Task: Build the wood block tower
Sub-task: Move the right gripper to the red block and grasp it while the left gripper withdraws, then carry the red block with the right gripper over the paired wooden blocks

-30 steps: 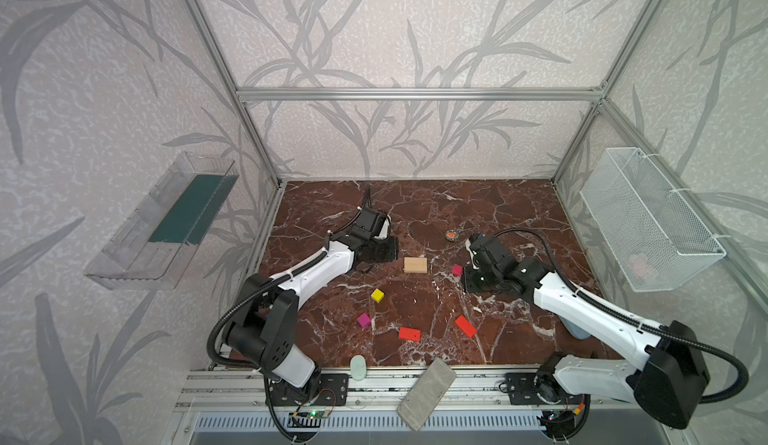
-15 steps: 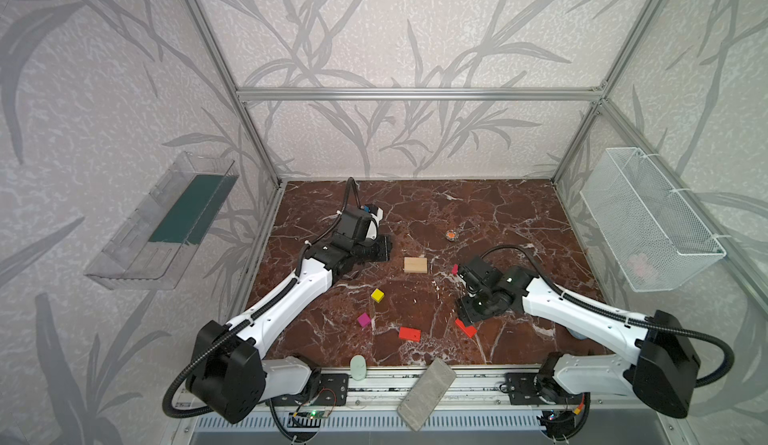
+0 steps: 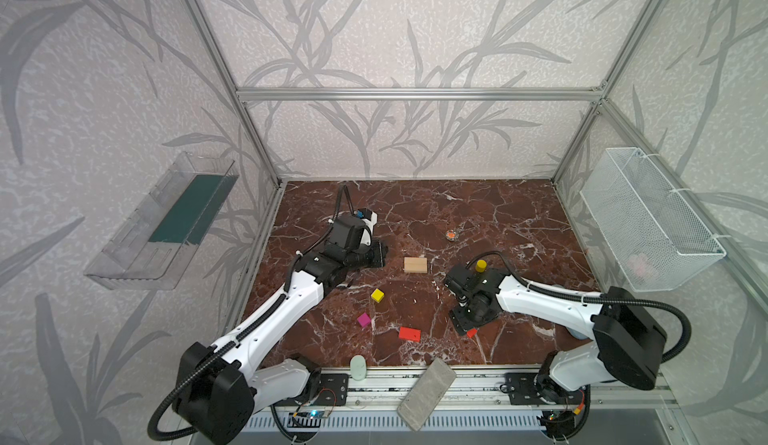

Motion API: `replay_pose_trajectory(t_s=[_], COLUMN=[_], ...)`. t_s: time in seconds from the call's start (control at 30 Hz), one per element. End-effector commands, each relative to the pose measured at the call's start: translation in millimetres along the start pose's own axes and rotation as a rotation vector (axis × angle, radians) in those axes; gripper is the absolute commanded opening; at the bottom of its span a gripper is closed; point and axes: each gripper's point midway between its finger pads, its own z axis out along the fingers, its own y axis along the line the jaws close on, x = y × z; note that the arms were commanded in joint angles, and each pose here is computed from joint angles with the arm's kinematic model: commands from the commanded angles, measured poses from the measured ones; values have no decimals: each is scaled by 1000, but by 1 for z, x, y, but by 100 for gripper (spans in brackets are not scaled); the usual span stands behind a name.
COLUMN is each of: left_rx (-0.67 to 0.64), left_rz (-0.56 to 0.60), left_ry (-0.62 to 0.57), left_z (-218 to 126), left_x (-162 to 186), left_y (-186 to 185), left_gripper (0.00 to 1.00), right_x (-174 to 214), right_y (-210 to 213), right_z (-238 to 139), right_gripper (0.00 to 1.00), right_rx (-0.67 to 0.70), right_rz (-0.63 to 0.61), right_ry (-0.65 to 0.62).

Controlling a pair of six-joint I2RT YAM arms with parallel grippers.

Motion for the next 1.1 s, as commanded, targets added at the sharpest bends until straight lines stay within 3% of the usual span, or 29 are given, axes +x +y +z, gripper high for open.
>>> replay_pose_trajectory(t_s=[0.0, 0.37, 0.53, 0.77, 0.97, 1.07], left_rx=[-10, -19, -22, -20, -19, -20], left_rz=[-6, 0, 1, 1, 3, 5], left_ry=[-8, -3, -3, -9, -15, -22], left_z=[-3, -2, -2, -4, -5, -6], left_x=[1, 3, 4, 3, 2, 1], left_y=[1, 4, 4, 4, 4, 4], left_gripper=[0, 0, 1, 0, 1, 1], right_x=[6, 11, 13, 14, 11, 4], right_y=[2, 5, 6, 7, 5, 7], right_z=[9, 17, 19, 21, 14, 1], right_gripper=[70, 41, 36, 36, 14, 9], right_rx=[-3, 10, 19, 34, 57, 56], right_rz=[-14, -4, -1, 2, 12, 18], right_ry=[26, 43, 50, 54, 39, 6])
